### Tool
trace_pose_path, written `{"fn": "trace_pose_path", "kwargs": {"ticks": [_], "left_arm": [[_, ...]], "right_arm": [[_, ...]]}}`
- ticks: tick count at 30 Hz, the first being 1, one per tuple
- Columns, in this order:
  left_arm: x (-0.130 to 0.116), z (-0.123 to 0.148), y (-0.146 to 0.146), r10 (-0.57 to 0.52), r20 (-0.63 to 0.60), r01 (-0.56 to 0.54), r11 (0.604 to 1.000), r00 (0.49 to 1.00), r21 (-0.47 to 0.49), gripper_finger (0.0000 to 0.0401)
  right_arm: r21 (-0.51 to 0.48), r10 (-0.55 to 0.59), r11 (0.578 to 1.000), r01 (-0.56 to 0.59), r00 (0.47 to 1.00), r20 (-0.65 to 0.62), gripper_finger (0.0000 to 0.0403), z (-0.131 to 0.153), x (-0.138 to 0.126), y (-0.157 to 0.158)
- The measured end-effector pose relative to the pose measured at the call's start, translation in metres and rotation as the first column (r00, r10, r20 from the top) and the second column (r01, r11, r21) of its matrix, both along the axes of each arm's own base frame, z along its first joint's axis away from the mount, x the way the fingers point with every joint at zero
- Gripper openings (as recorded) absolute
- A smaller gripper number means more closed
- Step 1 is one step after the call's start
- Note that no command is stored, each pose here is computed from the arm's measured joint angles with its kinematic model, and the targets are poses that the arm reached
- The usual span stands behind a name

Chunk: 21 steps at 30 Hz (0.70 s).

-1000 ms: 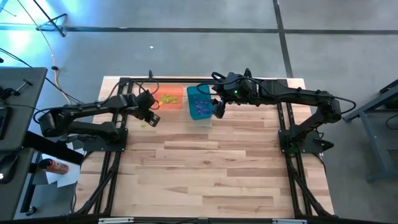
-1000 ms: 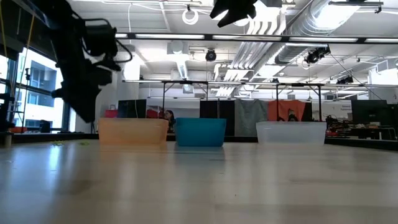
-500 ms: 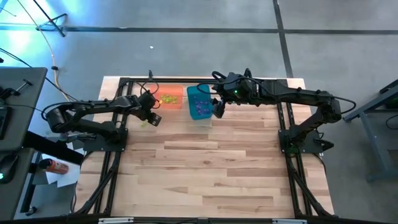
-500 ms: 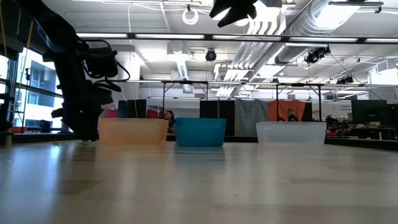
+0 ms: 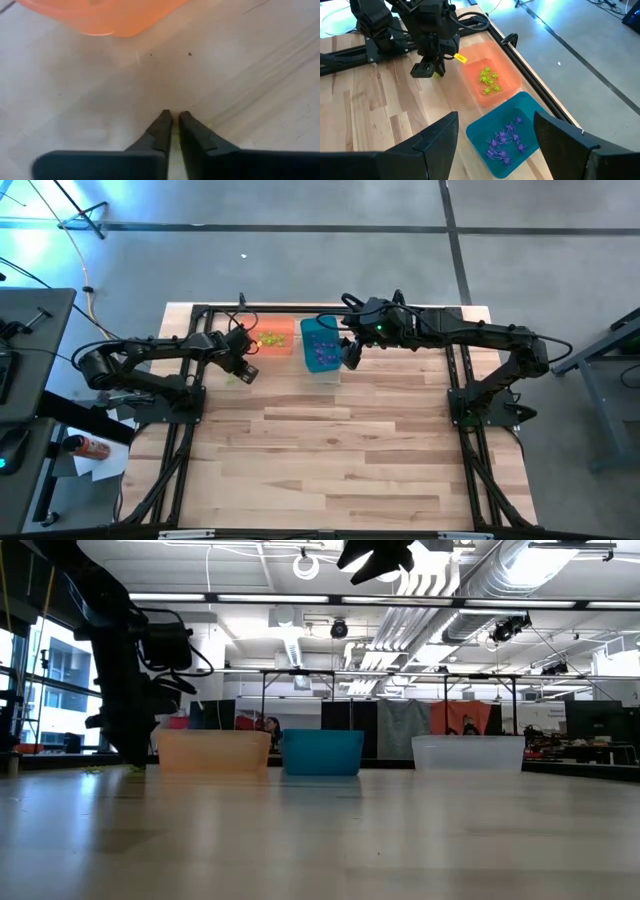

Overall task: Sort Halloween decoration
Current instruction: Put the green spider toy into the orange bin

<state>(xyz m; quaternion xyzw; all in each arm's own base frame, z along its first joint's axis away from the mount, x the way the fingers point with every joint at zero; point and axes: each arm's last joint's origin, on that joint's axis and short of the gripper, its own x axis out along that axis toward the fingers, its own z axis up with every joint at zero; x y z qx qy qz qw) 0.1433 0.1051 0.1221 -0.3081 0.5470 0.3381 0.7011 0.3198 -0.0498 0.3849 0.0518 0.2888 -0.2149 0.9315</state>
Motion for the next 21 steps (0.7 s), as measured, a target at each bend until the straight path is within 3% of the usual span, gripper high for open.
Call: {"fn": "trace_pose_path", "kwargs": {"ticks": [7, 21], "left_arm": [[0.000, 0.017, -0.002, -0.014, 0.043, 0.015, 1.000, 0.999, -0.018, 0.0001], [0.013, 0.106, 0.007, -0.071, 0.244, 0.028, 0.985, 0.967, 0.173, 0.0000]], "right_arm": [[0.000, 0.002, 1.000, -0.002, 1.000, -0.001, 0.0255, 0.000, 0.000, 0.000], [0.000, 0.002, 1.000, -0.002, 1.000, -0.001, 0.0255, 0.000, 0.000, 0.000]]}}
